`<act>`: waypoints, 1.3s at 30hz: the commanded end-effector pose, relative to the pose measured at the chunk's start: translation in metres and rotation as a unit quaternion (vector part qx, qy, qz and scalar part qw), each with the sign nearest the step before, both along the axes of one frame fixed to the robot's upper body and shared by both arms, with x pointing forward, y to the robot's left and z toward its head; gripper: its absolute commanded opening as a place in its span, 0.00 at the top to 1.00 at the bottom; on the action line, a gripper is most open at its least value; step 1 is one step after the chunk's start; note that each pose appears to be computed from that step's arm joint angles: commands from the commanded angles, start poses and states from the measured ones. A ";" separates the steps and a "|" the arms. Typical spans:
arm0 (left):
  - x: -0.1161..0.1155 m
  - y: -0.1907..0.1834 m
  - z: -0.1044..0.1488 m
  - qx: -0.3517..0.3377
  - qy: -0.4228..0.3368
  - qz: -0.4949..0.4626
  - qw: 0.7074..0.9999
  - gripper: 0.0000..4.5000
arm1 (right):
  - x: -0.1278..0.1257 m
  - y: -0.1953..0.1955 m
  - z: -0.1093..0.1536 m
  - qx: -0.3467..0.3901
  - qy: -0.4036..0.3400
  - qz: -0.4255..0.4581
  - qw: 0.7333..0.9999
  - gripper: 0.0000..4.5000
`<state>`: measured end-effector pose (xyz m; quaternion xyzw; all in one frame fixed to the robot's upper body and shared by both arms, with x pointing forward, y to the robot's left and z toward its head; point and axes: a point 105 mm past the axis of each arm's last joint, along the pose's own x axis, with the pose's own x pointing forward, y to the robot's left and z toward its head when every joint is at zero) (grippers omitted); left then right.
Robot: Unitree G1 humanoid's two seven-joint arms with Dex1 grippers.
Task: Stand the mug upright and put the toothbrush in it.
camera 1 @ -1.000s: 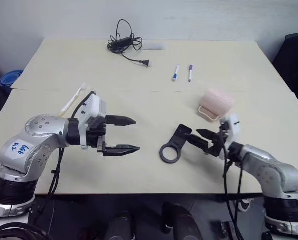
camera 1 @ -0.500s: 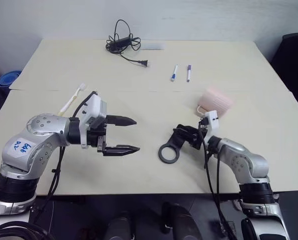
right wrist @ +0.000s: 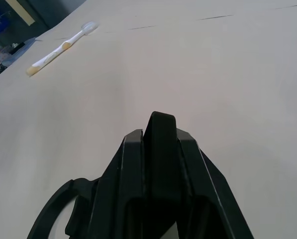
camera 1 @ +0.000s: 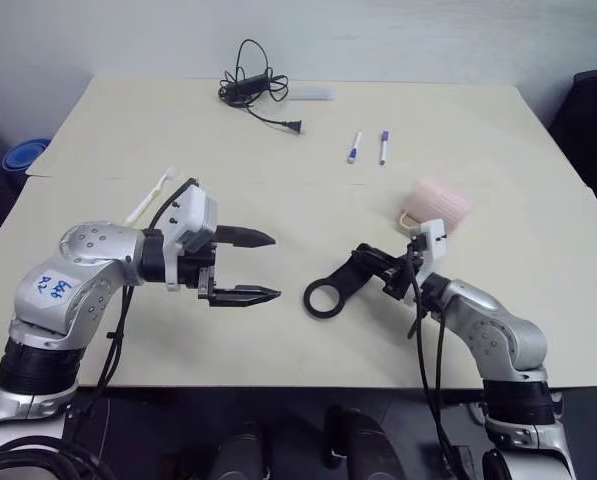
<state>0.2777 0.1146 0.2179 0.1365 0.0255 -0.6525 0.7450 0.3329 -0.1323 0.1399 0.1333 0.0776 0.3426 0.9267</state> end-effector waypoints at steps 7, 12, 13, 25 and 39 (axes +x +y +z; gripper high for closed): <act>0.002 -0.021 0.015 -0.029 -0.027 -0.051 0.998 0.00 | -0.043 -0.194 0.066 -0.052 -0.057 -0.314 0.946 0.93; 0.005 -0.028 0.013 -0.030 -0.026 -0.067 0.997 0.00 | -0.060 -0.247 0.042 -0.084 -0.010 -0.409 0.909 0.93; 0.005 -0.029 0.013 -0.029 -0.026 -0.070 0.997 0.00 | -0.058 -0.253 0.036 -0.091 -0.003 -0.422 0.902 0.93; 0.007 -0.036 0.020 -0.029 -0.039 -0.086 0.995 0.00 | -0.064 -0.277 0.042 -0.280 0.001 -0.433 0.857 0.46; 0.006 -0.032 0.020 -0.026 -0.051 -0.065 0.996 0.00 | -0.007 -0.072 0.050 -0.413 -0.078 -0.055 0.906 0.71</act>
